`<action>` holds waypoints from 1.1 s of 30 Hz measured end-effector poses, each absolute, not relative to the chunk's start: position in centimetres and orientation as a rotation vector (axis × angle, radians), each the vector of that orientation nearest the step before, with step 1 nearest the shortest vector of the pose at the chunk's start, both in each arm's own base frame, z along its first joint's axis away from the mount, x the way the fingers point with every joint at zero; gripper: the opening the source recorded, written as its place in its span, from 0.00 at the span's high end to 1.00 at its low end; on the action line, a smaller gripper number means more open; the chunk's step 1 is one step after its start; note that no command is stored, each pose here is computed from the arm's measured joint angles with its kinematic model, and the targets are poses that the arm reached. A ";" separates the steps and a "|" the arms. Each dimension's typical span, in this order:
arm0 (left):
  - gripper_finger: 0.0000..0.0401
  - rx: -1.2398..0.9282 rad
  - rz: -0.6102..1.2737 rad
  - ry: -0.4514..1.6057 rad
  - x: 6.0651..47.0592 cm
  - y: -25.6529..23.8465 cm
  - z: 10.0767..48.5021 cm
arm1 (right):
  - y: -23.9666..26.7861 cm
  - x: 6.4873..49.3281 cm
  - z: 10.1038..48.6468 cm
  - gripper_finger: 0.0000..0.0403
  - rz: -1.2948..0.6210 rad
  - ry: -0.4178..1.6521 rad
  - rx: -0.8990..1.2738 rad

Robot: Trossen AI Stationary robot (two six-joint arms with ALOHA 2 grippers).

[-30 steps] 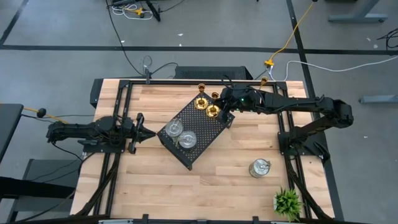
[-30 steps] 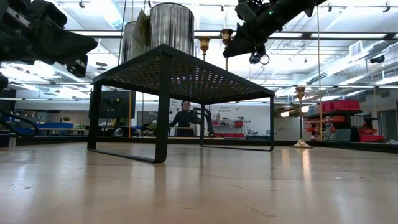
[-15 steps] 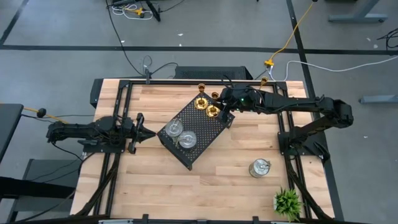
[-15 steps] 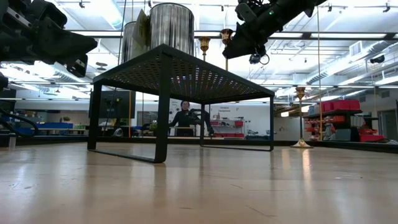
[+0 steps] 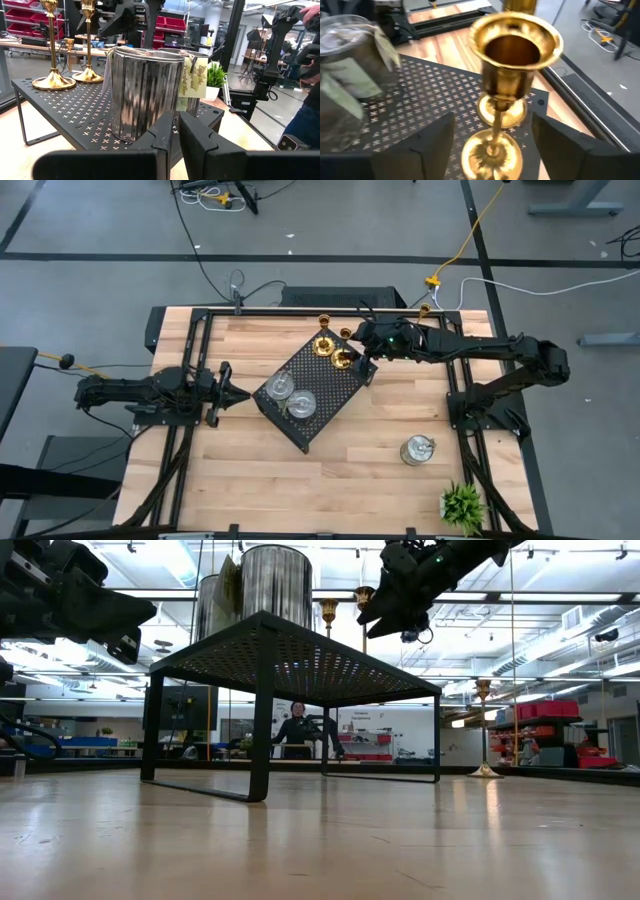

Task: Pick & Place candle stick holders
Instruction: Put the bottom gold candle holder on the shelf aligned with the other gold candle holder

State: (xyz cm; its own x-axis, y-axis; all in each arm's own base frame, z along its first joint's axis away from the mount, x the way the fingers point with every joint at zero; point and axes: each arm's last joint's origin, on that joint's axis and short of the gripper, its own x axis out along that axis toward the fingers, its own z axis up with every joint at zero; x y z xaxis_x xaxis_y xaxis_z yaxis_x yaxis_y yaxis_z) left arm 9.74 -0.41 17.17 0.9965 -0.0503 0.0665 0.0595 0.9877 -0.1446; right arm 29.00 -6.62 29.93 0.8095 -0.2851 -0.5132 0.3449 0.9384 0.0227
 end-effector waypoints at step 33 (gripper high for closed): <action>0.90 -0.147 -0.055 -0.064 9.7 -0.4 17.2 | -6.0 27.5 25.6 0.80 -0.284 0.734 0.121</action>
State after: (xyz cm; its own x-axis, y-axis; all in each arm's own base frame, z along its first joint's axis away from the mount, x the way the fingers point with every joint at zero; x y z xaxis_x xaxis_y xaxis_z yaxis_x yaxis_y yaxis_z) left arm 9.74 -0.40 17.18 0.9965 -0.0499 0.0676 0.0593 0.9877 -0.1446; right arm 27.48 -5.98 25.61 0.7061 -0.2129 -0.6753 0.2969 0.9549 0.0093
